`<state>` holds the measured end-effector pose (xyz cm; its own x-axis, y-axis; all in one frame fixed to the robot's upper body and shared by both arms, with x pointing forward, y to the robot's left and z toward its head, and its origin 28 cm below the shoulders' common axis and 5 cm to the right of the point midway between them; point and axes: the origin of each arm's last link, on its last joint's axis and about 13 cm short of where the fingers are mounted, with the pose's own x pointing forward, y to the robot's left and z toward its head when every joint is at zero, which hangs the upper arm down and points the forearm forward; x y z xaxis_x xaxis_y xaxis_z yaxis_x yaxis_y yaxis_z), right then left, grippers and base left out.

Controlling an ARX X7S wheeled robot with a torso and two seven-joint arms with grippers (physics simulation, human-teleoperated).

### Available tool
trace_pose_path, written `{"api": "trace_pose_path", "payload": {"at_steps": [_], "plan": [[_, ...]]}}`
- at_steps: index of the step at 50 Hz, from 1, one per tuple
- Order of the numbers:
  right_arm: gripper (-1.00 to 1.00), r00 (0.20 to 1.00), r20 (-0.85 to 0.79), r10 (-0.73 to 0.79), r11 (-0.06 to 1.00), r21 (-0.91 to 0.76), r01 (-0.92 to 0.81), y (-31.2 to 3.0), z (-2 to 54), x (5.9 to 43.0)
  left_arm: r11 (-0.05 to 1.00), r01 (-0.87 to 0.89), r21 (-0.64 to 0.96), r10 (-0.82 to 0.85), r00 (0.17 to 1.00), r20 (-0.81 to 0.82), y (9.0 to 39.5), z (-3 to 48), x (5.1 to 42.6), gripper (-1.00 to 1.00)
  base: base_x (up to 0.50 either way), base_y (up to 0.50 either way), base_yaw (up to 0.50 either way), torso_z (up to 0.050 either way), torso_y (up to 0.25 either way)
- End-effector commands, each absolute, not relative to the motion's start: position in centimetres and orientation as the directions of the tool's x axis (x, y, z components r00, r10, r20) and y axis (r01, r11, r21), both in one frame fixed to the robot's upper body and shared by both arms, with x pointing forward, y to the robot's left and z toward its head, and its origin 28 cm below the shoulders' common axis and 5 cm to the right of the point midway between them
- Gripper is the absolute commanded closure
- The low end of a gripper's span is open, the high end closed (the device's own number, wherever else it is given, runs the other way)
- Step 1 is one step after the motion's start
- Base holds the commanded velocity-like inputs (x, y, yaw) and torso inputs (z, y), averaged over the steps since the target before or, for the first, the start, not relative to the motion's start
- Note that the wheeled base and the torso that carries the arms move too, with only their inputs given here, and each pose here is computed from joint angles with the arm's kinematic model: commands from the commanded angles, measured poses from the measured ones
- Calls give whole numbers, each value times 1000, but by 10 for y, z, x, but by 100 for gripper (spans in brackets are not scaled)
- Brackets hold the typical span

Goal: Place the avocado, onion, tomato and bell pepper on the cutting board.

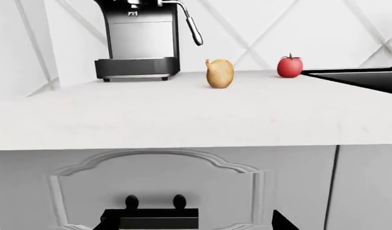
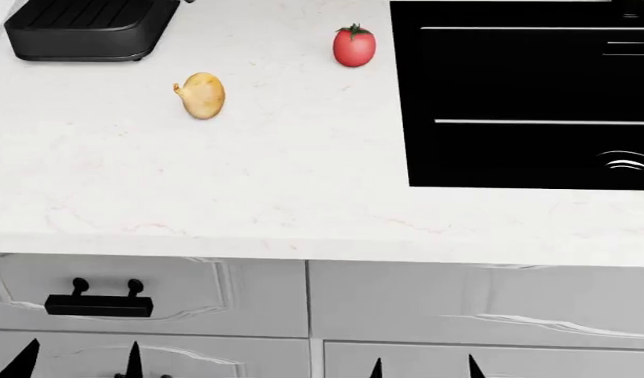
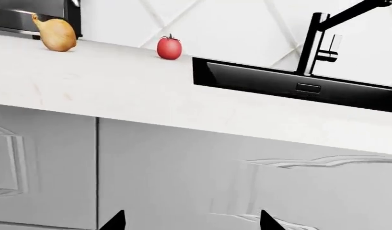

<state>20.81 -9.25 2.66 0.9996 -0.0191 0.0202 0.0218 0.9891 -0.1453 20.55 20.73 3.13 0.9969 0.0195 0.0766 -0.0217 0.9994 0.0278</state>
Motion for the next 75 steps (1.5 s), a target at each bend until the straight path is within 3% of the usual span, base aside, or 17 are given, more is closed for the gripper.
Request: {"api": "trace_pose_path", "payload": {"at_steps": [1,39,63,75], "plan": [[-100,998,57,-7,987,-158,16,-96,61,207,999,-35,33,32,995,96,212,66,198,-100,0,0,0,0,0],[-100,984,173,-45,969,-230,84,-121,212,217,994,51,100,-71,977,199,236,217,191,-100,0,0,0,0,0],[-100,972,231,-44,970,-221,97,-151,318,266,996,-2,92,-21,968,250,259,299,247,-100,0,0,0,0,0],[-100,976,218,-22,969,-235,74,-155,338,280,998,37,50,-47,977,207,262,319,266,-100,0,0,0,0,0]]}}
